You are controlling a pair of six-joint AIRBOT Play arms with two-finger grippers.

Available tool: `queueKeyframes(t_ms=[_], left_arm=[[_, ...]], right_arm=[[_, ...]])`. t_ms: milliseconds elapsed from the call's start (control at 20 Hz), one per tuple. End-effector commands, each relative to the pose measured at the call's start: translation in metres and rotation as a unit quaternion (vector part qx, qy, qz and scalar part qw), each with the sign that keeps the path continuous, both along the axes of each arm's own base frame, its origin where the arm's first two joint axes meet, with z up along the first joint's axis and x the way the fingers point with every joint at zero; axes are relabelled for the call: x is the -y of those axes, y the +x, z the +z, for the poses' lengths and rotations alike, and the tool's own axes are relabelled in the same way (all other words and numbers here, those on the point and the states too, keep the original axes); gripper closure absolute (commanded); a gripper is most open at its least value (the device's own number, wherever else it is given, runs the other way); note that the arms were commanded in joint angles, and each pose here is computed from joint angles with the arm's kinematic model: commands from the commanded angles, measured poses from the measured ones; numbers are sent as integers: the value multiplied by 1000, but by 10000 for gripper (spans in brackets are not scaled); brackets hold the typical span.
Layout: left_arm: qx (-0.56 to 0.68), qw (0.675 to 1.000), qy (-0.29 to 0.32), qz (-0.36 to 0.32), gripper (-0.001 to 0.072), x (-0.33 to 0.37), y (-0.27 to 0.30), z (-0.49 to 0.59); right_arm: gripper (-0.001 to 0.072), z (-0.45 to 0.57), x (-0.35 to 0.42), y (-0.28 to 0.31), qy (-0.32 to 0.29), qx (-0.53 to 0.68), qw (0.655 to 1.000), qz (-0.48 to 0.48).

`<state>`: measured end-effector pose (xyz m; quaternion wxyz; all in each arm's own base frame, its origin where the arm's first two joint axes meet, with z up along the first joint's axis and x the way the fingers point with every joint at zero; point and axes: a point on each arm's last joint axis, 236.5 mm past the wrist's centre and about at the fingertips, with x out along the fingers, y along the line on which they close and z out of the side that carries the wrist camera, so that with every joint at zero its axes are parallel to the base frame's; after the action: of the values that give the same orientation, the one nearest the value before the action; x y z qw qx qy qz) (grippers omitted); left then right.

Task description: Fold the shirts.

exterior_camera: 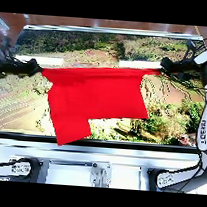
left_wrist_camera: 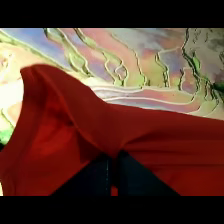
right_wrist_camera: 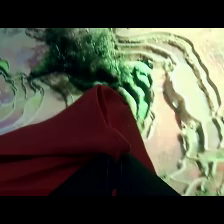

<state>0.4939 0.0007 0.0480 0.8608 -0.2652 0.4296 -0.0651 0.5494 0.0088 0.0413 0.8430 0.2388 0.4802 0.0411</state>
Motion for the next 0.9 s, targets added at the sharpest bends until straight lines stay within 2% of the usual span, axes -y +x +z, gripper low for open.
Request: queueKeyframes(t_ms=[0, 50, 100, 150, 200, 250, 350, 450, 500, 550, 600, 650, 700, 750, 850], left_arm=[[-61, 996, -61, -9, 662, 33, 8, -61], [-69, 995, -63, -16, 662, 39, 7, -69], [-72, 995, -63, -20, 623, 43, 6, -71], [-71, 995, -64, -20, 402, 43, 6, -69], [-77, 994, -68, -27, -12, 41, 2, -62], [-92, 992, -70, -40, 5, 32, -6, -55], [-156, 984, -60, -54, 11, -2, -38, -46], [-247, 965, -54, -66, 189, -43, -94, -45], [-272, 957, -60, -79, 190, -54, -119, -43], [-280, 952, -75, -94, 187, -57, -141, -42], [-285, 950, -84, -94, 183, -59, -158, -46], [-291, 949, -94, -82, 144, -59, -173, -57], [-302, 945, -105, -69, 28, -55, -188, -73], [-317, 939, -119, -60, -2, -46, -204, -90], [-318, 931, -169, -62, -1, -14, -218, -118]], right_arm=[[642, -37, -26, 18, 40, -10, 999, -9], [641, -47, -35, 16, 42, -23, 999, 0], [605, -51, -42, 14, 43, -28, 999, 6], [408, -49, -44, 17, 40, -22, 999, 8], [110, -43, -44, 16, 38, -16, 999, 15], [53, -34, -38, 9, 18, -12, 999, 40], [53, -19, -3, -21, -64, -42, 993, 89], [55, -15, 61, -74, -162, -133, 974, 87], [56, -15, 88, -101, -186, -184, 962, 77], [56, -17, 101, -126, -173, -227, 956, 71], [56, -22, 101, -145, -127, -256, 956, 67], [56, -28, 91, -156, -69, -268, 958, 67], [56, -34, 76, -160, -3, -269, 961, 65], [56, -40, 62, -159, 48, -261, 962, 63], [56, -51, 35, -154, 109, -249, 960, 61]])
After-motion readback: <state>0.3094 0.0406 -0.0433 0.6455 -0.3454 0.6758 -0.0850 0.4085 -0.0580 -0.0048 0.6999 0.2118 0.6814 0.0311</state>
